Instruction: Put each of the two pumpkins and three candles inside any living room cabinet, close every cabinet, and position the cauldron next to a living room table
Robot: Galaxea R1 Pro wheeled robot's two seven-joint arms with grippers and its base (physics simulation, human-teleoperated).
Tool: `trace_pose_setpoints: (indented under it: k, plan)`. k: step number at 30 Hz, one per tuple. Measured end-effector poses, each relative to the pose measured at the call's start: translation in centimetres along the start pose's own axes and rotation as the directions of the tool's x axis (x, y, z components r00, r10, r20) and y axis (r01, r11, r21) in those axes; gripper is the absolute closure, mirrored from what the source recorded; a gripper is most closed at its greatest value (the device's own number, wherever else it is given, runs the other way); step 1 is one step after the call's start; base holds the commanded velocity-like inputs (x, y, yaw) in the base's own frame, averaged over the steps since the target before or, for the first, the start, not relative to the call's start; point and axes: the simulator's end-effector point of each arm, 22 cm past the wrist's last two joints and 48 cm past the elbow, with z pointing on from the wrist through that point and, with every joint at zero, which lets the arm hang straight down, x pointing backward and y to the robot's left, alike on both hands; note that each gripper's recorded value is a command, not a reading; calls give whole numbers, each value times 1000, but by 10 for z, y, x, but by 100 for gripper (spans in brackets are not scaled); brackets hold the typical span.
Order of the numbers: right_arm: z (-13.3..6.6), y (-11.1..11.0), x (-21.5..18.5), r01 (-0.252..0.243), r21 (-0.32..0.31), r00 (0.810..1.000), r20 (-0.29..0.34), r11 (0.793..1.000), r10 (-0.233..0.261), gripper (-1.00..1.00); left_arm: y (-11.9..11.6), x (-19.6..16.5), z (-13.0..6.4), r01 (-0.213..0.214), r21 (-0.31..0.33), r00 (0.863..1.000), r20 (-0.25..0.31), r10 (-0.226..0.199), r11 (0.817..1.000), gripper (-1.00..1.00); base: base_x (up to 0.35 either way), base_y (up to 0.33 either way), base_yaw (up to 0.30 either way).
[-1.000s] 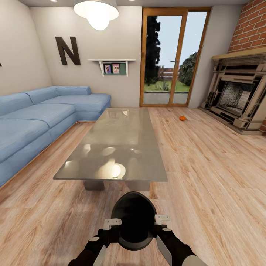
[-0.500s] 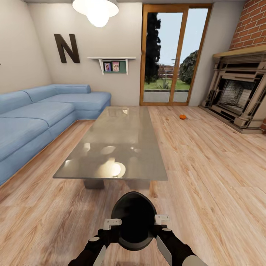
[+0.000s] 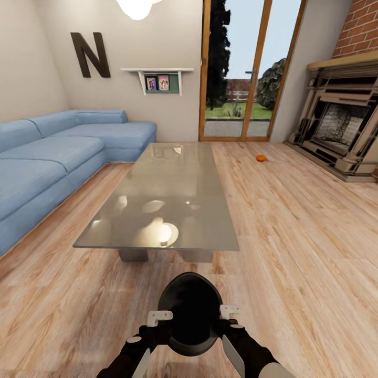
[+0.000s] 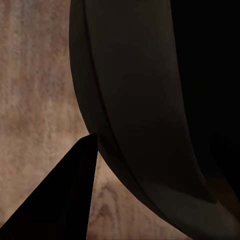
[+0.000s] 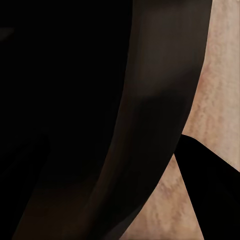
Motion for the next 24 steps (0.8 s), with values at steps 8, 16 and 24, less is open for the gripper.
trace_pose_setpoints:
  k: [8,16,24]
  plan:
    - [0,0,0,1,-1,1000,1,1000,-1,100,0,0,0,0,0,1000,1,0,1000,100,0,0,0]
    - [0,0,0,1,-1,1000,0,1000,-1,100,0,0,0,0,0,1000,0,0,1000,100,181,0,0]
    - [0,0,0,1,-1,1000,1,1000,-1,100,0,0,0,0,0,1000,1,0,1000,100,209,0,0]
